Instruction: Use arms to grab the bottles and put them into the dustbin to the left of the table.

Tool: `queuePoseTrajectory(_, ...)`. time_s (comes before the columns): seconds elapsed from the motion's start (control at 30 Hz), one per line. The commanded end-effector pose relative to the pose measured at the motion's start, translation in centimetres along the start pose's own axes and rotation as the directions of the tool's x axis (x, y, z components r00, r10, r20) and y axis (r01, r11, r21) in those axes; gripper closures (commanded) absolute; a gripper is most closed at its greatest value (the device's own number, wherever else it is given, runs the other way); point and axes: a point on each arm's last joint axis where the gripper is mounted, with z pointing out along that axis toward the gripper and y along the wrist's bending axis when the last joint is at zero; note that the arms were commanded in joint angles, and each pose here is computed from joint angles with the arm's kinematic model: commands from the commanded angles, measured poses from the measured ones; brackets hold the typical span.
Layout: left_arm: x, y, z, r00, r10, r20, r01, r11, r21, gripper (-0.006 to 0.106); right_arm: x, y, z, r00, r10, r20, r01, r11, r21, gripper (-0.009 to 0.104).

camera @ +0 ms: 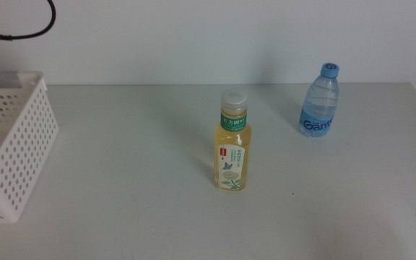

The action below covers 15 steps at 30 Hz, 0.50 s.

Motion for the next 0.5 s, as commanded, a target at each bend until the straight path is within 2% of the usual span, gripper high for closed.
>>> queuePoseTrajectory(0.0,-0.9,0.4,-2.0,0.993,-0.006,0.118,0.009,1.0,-0.024,0.102,-1.1,0.1,-0.3,0.994,-0.016,0.108,0.017,1.0,-0.005,0.002)
queuePoseTrajectory(0.47,-2.5,-0.2,5.4,0.999,-0.013,0.031,0.012,0.999,0.037,0.102,-1.1,0.1,-0.3,0.994,-0.016,0.108,0.017,1.0,-0.005,0.002)
